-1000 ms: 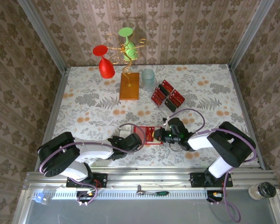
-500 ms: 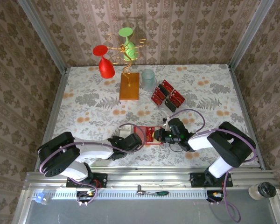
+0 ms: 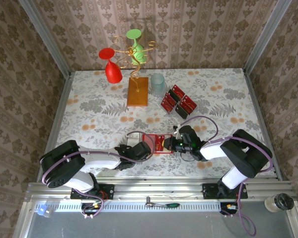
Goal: Put the credit cards into the card holder
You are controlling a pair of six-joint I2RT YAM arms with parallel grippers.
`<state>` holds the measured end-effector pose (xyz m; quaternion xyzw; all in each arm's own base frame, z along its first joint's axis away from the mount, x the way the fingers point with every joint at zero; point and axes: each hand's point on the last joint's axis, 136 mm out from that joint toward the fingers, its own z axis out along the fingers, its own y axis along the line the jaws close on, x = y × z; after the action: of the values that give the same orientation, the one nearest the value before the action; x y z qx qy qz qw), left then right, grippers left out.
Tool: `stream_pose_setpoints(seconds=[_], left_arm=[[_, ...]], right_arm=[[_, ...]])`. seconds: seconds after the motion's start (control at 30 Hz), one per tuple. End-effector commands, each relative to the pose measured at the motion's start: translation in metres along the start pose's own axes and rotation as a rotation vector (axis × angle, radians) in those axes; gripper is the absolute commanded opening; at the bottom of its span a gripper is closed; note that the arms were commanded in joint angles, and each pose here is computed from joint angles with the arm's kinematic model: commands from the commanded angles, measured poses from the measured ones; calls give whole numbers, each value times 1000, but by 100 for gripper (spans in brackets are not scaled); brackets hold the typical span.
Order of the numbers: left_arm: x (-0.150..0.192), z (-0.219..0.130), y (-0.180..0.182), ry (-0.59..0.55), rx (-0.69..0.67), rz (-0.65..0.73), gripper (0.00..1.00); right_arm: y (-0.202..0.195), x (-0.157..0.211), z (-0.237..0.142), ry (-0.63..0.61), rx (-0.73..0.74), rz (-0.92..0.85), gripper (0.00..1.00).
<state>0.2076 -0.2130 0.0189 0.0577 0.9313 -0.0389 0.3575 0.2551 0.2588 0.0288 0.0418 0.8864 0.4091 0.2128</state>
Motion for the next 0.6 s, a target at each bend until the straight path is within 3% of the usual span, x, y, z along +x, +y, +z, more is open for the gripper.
stream_pose_setpoints(seconds=[0.0, 0.57], left_arm=[[8, 1, 13, 20, -58, 37, 89], [9, 1, 14, 20, -59, 35, 89]], right_arm=[[-21, 25, 0, 88, 71, 18, 0], [-20, 29, 9, 134, 67, 19, 0]])
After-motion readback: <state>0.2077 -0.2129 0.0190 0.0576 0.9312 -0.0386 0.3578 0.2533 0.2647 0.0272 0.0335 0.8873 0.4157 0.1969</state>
